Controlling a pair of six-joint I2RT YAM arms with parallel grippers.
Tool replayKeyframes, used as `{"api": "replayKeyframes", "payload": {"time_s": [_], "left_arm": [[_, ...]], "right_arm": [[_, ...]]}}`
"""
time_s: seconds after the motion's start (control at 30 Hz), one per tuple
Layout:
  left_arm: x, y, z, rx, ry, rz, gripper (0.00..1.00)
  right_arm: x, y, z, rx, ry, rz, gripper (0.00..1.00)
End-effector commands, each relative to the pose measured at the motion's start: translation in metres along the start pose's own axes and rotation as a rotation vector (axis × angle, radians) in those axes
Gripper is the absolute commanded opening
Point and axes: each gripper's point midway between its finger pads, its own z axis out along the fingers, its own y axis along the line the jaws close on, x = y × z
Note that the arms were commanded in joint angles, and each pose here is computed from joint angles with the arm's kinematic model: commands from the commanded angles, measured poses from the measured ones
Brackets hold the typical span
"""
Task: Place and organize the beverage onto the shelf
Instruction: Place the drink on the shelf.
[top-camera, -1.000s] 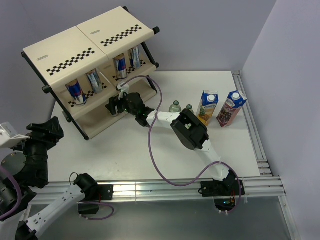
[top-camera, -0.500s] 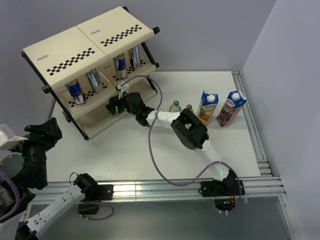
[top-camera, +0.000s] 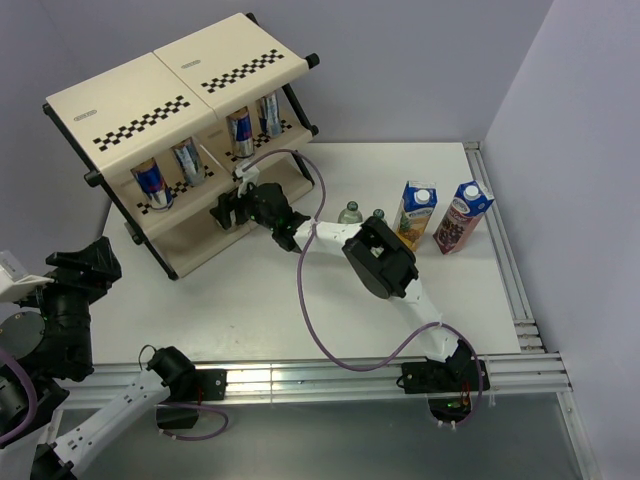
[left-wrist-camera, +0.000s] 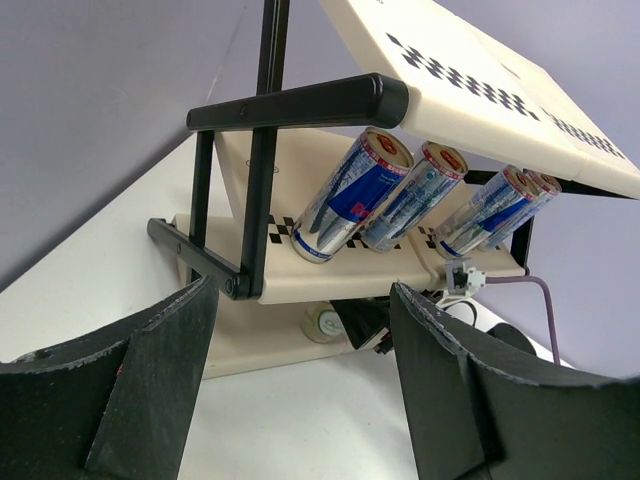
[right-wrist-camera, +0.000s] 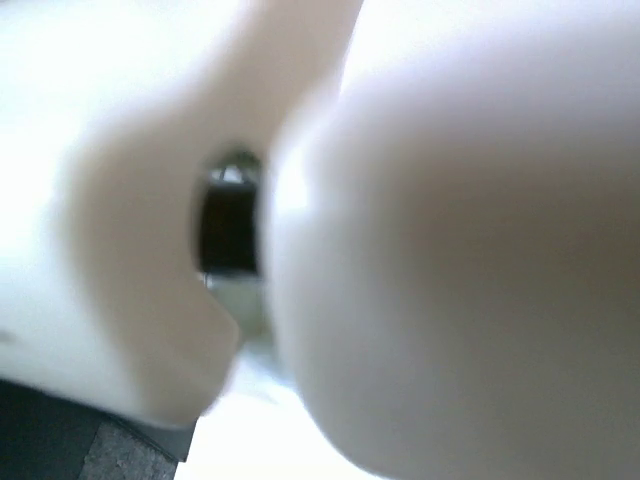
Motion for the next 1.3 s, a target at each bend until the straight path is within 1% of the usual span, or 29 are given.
{"api": "replayKeyframes", "payload": {"time_s": [0.0,0.17,0.3,0.67,1.27], "left_arm": [[-0.011,0.003,-0.002,-0.003,-0.023,-0.010,0.75],[-0.012,0.003,-0.002,-0.007,-0.028,-0.004,0.75],[-0.014,0.003,-0.003,-0.005,-0.032,-0.006,0.75],[-0.013,0.005,-0.003,-0.009,-0.032,-0.002,0.75],[-0.010,0.005,-0.002,-0.013,-0.028,-0.007,0.75]], "right_arm": [[-0.073,0.009,0.002,-0.055,-0.184,-0.006,0.80],[-0.072,0.008,0.002,-0.063,-0.178,-0.009,0.80],[-0.071,0.009,0.002,-0.081,-0.172,-0.007,0.74],[-0.072,0.007,-0.006,-0.077,-0.194,-0.006,0.75],[-0.066,0.007,-0.026,-0.057,-0.188,0.061,0.75]]}}
